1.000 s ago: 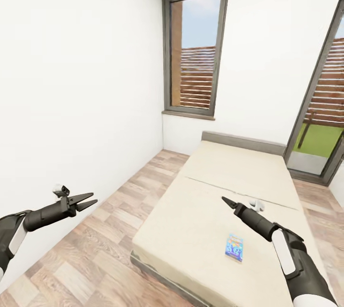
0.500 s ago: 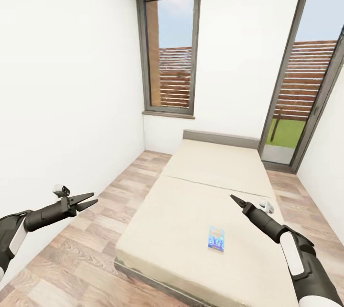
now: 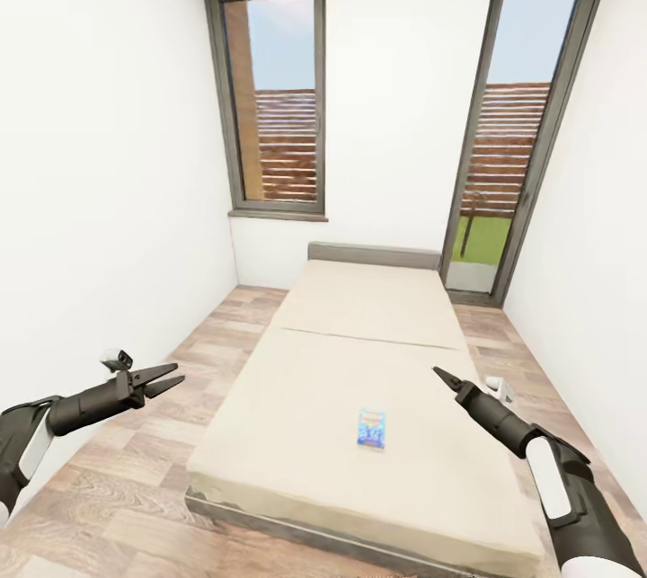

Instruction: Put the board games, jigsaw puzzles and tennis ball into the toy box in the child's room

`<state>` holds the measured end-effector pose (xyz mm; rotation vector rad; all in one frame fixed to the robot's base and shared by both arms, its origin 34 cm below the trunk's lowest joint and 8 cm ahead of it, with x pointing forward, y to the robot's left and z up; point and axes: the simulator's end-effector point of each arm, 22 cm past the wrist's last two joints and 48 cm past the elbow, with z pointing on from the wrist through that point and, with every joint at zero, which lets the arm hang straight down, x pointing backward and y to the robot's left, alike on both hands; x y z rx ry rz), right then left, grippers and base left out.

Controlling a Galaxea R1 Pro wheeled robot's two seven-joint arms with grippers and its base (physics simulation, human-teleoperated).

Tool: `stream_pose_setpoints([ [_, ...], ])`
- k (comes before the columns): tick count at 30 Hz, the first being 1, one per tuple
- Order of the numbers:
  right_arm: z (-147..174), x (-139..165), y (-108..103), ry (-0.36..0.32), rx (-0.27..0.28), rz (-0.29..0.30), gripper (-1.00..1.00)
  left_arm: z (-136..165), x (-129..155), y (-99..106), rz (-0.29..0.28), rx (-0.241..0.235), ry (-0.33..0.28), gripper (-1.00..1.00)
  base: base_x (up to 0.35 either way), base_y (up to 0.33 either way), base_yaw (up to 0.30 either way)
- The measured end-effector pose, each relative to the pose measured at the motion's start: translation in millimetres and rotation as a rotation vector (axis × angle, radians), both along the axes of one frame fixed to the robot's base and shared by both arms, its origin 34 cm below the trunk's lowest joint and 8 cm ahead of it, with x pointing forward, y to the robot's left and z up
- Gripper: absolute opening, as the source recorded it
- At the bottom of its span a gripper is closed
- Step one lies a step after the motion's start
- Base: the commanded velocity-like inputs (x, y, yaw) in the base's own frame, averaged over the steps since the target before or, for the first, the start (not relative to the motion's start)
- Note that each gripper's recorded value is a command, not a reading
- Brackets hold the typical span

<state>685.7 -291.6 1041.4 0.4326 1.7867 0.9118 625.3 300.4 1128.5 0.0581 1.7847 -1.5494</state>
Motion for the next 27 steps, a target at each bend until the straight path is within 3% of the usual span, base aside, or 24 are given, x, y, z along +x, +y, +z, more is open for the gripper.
stream_pose_setpoints([
  [7,-0.9,0.3,2.9,0.002,0.003,-0.001,1.0,-0.2,0.0,0.3,0.001,0.002,0.0,1.0,-0.005,-0.046,-0.28],
  [27,-1.2,0.5,2.3,0.003,0.002,-0.004,1.0,-3.5,1.0,-2.6,0.0,0.01,0.007,1.0,0.0,-0.179,-0.28],
])
